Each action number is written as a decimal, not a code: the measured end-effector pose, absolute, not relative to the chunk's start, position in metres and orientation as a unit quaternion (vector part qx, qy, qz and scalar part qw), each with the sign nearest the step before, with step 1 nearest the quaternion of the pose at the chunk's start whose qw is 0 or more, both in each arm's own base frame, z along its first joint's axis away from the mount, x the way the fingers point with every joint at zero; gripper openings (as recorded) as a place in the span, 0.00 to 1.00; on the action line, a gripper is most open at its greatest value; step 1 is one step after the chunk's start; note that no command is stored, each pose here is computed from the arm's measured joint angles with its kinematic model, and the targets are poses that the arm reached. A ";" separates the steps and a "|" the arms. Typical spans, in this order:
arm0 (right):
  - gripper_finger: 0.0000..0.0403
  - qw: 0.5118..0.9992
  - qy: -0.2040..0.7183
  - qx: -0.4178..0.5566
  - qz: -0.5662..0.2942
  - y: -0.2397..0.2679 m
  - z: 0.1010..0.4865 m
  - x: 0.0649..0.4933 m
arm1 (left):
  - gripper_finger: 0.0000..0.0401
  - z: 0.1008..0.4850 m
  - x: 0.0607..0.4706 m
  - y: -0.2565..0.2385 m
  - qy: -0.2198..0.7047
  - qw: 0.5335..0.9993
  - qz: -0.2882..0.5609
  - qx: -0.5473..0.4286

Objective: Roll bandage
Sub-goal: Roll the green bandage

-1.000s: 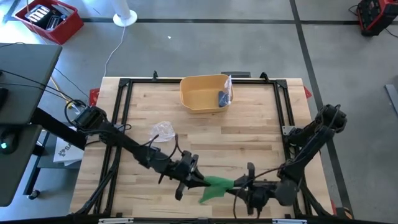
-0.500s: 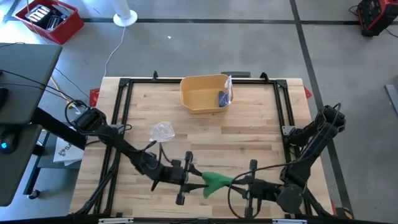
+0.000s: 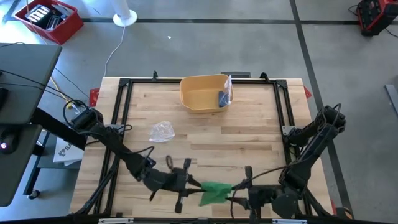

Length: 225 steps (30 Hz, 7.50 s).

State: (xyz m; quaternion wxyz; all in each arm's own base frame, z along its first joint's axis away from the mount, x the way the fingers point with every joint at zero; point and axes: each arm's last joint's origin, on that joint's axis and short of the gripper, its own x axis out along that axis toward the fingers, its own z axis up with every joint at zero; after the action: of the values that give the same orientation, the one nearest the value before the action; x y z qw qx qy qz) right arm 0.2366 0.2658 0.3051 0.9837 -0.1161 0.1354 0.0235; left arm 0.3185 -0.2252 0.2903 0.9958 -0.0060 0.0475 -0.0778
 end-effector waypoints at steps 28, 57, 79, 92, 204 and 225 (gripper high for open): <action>0.03 0.975 0.142 -0.155 -0.077 0.269 0.279 0.247 | 0.01 0.301 0.309 -0.218 0.086 0.985 -0.087 0.121; 0.39 0.992 0.064 0.107 -0.029 0.239 0.242 0.250 | 0.01 0.330 0.289 -0.217 0.041 0.996 -0.011 0.082; 0.00 0.991 0.067 0.114 -0.028 0.237 0.143 0.310 | 0.02 0.348 0.278 -0.226 -0.031 0.993 0.003 0.117; 0.00 0.990 0.107 -0.026 -0.089 0.260 0.169 0.302 | 0.02 0.357 0.264 -0.227 -0.027 0.993 0.019 0.110; 0.01 0.989 -0.004 0.134 -0.060 0.221 0.291 0.282 | 0.42 0.251 0.284 -0.179 -0.065 0.982 -0.048 -0.168; 0.23 0.966 0.069 -0.246 -0.026 0.221 0.278 0.282 | 0.02 0.256 0.285 -0.170 -0.024 0.952 -0.113 -0.285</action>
State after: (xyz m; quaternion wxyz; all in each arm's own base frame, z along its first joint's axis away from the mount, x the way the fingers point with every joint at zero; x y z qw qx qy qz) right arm 0.2815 0.2206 0.2780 0.9664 -0.2461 0.0694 -0.0256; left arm 0.2850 -0.1701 0.2562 0.9516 -0.2850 -0.0244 -0.1127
